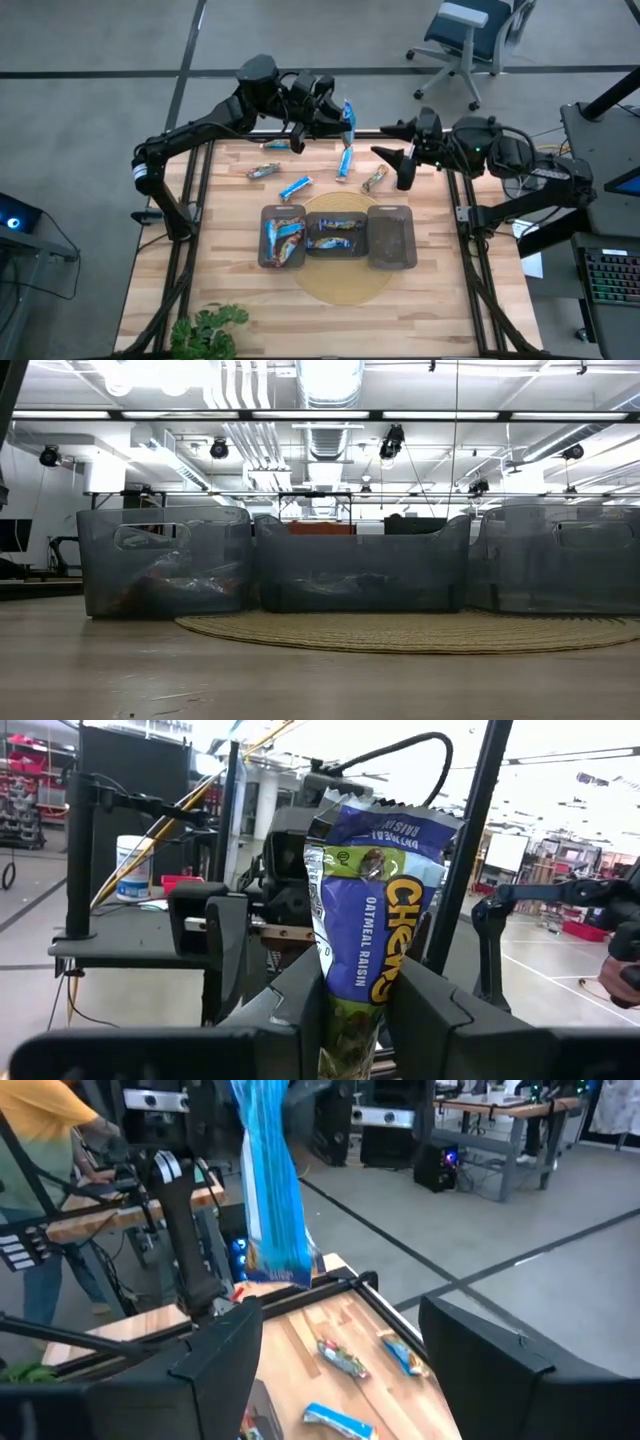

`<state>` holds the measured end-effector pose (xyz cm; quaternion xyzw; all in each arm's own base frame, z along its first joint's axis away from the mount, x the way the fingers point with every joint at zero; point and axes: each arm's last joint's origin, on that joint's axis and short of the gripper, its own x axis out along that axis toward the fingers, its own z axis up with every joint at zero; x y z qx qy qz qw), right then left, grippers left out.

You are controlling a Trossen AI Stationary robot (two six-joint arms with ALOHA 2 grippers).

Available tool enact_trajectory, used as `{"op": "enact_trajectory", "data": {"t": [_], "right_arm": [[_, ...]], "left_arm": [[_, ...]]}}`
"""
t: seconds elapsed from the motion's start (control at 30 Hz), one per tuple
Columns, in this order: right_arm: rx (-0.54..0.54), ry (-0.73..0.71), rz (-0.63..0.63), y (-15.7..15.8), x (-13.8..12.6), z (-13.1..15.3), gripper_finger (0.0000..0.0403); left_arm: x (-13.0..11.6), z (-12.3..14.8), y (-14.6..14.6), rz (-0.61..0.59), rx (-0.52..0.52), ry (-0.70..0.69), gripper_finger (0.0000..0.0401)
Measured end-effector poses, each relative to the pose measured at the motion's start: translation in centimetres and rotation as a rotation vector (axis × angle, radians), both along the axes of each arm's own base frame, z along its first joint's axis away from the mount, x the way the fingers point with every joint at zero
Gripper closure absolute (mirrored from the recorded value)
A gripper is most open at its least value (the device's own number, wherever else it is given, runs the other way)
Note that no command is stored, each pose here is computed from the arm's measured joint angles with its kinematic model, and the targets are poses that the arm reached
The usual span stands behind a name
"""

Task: Pick and place Granola Bars by type
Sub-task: Put the blue granola bar into the center black bin

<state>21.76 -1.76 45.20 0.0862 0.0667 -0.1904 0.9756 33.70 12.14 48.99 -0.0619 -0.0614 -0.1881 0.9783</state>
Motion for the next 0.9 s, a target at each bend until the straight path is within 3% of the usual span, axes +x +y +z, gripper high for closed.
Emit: {"op": "enact_trajectory", "data": {"t": [0.37,0.9], "right_arm": [[-0.019,0.013,0.093,0.2,2.3,0.8,0.0147],[-0.026,0.014,0.050,-1.4,4.1,0.8,0.0143]], "left_arm": [[0.1,-0.2,0.1,0.081,-0.030,0.026,0.0323],[0.3,-0.3,-0.4,0.068,-0.024,0.034,0.0323]]}}
